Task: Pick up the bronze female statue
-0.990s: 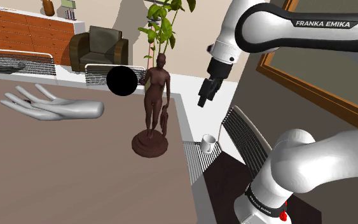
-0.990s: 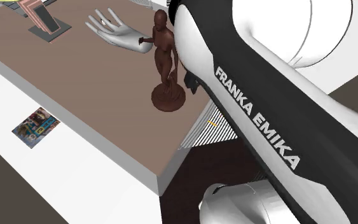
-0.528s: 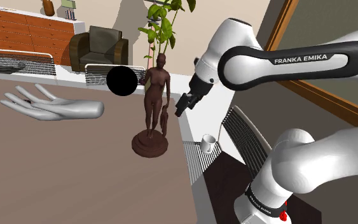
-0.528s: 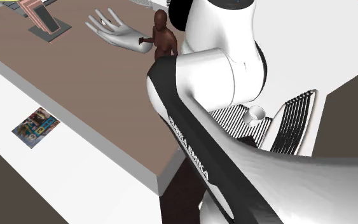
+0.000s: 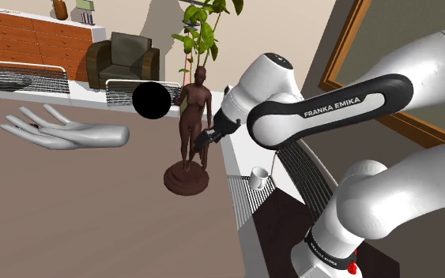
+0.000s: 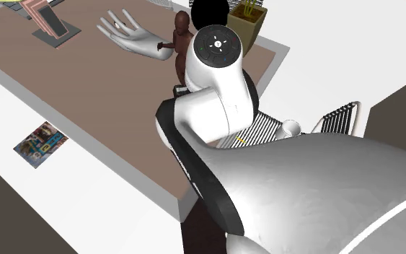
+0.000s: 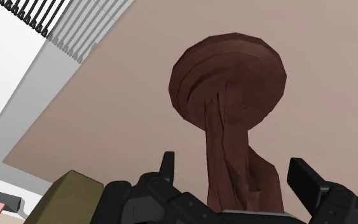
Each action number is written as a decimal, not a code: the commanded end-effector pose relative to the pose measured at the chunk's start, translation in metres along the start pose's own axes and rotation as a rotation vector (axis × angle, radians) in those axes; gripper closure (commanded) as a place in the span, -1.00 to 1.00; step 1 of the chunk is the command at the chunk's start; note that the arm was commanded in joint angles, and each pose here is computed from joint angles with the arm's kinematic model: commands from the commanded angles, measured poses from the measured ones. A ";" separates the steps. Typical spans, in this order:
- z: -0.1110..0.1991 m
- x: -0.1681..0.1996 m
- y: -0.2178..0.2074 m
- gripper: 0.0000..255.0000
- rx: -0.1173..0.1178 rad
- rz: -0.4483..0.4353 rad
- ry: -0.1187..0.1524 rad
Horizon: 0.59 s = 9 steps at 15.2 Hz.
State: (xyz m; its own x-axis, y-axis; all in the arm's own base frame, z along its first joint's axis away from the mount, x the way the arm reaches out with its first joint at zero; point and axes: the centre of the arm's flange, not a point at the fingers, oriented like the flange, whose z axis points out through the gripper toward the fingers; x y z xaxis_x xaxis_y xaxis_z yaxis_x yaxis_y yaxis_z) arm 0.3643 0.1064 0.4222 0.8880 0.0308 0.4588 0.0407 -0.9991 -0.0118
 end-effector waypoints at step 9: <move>0.025 -0.011 -0.001 1.00 0.000 0.001 0.005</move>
State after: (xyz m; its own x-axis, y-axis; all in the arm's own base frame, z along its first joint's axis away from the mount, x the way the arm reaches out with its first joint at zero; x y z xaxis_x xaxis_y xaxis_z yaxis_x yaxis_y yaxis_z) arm 0.3658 0.1075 0.3950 0.8853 0.0299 0.4640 0.0404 -0.9991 -0.0126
